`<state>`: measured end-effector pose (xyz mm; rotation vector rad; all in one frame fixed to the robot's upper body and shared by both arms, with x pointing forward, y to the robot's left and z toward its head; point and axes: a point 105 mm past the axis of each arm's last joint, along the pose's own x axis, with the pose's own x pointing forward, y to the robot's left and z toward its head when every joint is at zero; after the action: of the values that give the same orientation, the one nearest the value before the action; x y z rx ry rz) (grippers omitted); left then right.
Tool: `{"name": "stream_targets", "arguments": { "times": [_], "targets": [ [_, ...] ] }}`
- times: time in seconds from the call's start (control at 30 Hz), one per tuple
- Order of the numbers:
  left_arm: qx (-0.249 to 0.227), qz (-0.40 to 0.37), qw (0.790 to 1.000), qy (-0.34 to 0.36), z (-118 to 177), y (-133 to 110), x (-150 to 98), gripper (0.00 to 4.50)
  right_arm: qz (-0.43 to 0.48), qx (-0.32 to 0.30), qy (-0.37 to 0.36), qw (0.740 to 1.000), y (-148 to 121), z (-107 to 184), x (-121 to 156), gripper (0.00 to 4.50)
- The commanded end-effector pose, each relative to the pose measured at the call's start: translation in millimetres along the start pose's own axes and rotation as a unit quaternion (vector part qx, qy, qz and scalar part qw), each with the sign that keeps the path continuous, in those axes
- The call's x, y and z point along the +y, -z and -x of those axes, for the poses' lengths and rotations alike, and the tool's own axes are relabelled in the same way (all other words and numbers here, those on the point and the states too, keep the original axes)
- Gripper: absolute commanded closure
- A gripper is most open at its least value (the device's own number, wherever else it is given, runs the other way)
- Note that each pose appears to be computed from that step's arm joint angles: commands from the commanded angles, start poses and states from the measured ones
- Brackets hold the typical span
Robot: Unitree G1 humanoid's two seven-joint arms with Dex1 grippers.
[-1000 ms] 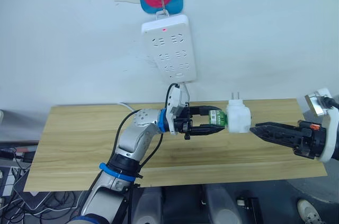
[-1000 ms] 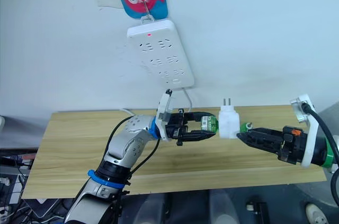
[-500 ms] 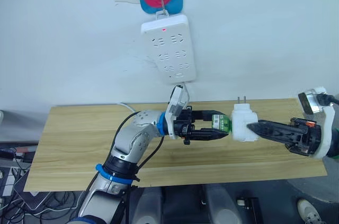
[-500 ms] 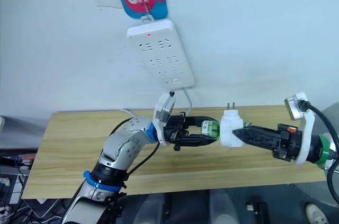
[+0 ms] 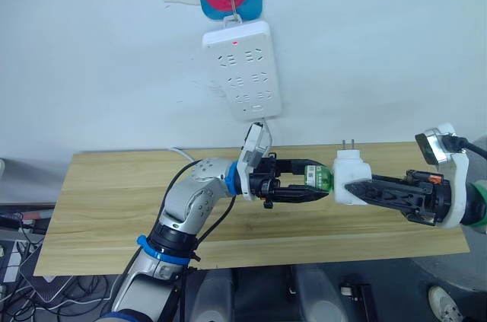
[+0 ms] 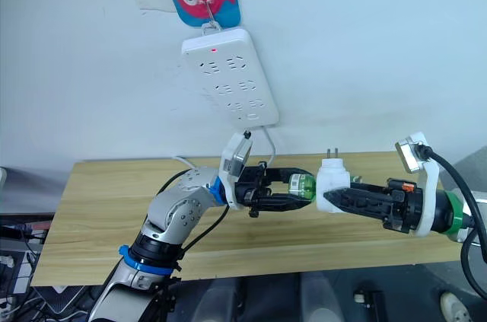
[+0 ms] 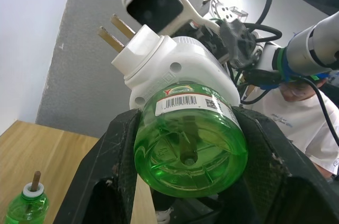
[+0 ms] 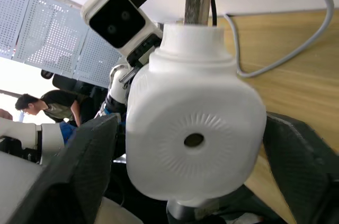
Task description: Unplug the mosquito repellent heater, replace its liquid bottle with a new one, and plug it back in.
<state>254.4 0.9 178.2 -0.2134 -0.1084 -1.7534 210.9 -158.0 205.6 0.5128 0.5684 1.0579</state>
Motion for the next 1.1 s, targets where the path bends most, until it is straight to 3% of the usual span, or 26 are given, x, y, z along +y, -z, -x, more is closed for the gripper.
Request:
{"name": "stream_targets", "arguments": {
  "times": [0.03,0.23,0.47,0.6,0.7,0.87,1.1],
  "targets": [
    [-0.006,-0.018,1.0,0.022,-5.7,-5.8,-9.0,2.21,0.004,0.002,-0.015,1.0,0.6,-0.2,7.6,1.48],
    [0.015,-0.048,0.999,0.013,-4.6,-1.1,-4.1,2.21,0.004,-0.008,-0.014,1.0,-0.5,-1.3,6.9,1.51],
    [0.09,-0.124,0.988,-0.011,2.7,9.9,14.7,0.04,-0.006,-0.024,0.049,0.998,-0.1,3.1,-8.3,1.51],
    [0.135,-0.191,0.972,0.004,4.9,14.3,18.6,0.0,-0.011,-0.045,0.124,0.991,-2.7,5.9,-25.2,1.51],
    [0.185,-0.275,0.943,-0.01,0.3,18.9,30.1,0.0,-0.008,-0.046,0.181,0.982,-0.2,1.5,-34.4,1.51],
    [0.216,-0.375,0.901,-0.029,-9.5,20.7,41.7,0.0,0.009,-0.055,0.195,0.979,2.6,-19.8,-27.5,1.51],
    [0.248,-0.412,0.876,-0.043,-13.3,32.9,46.7,0.0,0.0,-0.079,0.215,0.973,3.8,-29.7,-26.1,1.51]
  ]
}}
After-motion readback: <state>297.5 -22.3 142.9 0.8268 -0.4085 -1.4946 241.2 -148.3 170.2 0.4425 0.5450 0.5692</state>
